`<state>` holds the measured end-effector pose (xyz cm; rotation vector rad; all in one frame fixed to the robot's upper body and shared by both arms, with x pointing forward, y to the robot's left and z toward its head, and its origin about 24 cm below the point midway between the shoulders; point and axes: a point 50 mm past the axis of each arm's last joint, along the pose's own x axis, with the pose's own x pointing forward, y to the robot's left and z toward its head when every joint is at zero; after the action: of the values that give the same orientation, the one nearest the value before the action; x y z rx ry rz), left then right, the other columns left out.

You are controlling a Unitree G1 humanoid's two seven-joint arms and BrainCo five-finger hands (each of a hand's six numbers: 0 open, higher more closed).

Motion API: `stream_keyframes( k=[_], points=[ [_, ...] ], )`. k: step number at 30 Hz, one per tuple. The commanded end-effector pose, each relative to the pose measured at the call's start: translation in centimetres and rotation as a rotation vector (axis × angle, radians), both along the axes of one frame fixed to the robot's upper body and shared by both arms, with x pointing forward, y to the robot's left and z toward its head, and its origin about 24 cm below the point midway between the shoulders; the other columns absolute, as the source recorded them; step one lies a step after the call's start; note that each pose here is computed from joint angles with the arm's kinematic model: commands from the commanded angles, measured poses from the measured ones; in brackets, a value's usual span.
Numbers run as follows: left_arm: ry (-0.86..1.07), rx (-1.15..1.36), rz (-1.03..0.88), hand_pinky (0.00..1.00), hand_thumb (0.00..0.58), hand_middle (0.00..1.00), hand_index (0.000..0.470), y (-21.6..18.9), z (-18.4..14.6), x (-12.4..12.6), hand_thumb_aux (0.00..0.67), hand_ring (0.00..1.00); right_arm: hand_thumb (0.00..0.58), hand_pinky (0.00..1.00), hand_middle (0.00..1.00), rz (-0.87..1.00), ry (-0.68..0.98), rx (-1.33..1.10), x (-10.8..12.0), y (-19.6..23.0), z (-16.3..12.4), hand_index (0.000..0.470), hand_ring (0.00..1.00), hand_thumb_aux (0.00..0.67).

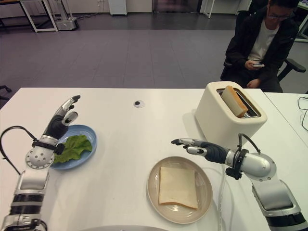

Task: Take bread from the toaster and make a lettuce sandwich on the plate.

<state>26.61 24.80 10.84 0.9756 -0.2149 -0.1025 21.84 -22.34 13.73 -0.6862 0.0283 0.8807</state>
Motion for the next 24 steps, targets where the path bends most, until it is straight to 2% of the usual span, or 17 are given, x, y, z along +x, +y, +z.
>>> stream_keyframes(
  k=[1,4,9,10,11,12,20,24],
  points=[
    [0.208,0.414,0.065,0.00,0.000,0.00,0.000,2.5,-2.4,-1.9,0.000,0.00,0.000,0.00,0.00,-0.037,-0.107,0.156,0.8,0.3,2.9,0.000,0.00,0.000],
    [0.335,0.610,0.071,0.00,0.000,0.00,0.000,3.4,-3.4,-3.2,0.000,0.00,0.000,0.00,0.00,-0.103,-0.156,0.294,1.7,0.3,4.2,0.000,0.00,0.000],
    [0.434,0.769,0.096,0.00,0.000,0.00,0.000,4.2,-4.6,-3.5,0.000,0.00,0.000,0.00,0.00,-0.171,-0.217,0.453,2.5,0.5,5.8,0.000,0.00,0.000],
    [0.437,0.782,0.102,0.00,0.307,0.00,0.147,4.3,-4.7,-3.5,0.210,0.00,0.000,0.00,0.00,-0.172,-0.218,0.464,2.4,0.5,5.9,0.000,0.00,0.000],
    [0.435,0.790,0.103,0.00,0.536,0.00,0.341,4.3,-4.8,-3.5,0.486,0.00,0.000,0.00,0.00,-0.172,-0.217,0.471,2.4,0.6,5.9,0.000,0.00,0.000],
    [0.431,0.793,0.098,0.00,0.580,0.00,0.470,4.1,-4.9,-3.4,0.670,0.00,0.000,0.00,0.00,-0.174,-0.215,0.475,2.4,0.6,5.9,0.000,0.00,0.000],
    [0.200,0.785,0.071,0.00,0.580,0.00,0.470,1.7,-2.1,-2.2,0.670,0.00,0.000,0.00,0.00,-0.189,-0.207,0.505,2.3,0.6,5.9,0.000,0.00,0.000],
    [0.144,0.772,0.053,0.00,0.580,0.00,0.470,1.1,-1.2,-2.1,0.670,0.00,0.000,0.00,0.00,-0.197,-0.207,0.509,2.4,0.5,5.8,0.000,0.00,0.000]
  ],
)
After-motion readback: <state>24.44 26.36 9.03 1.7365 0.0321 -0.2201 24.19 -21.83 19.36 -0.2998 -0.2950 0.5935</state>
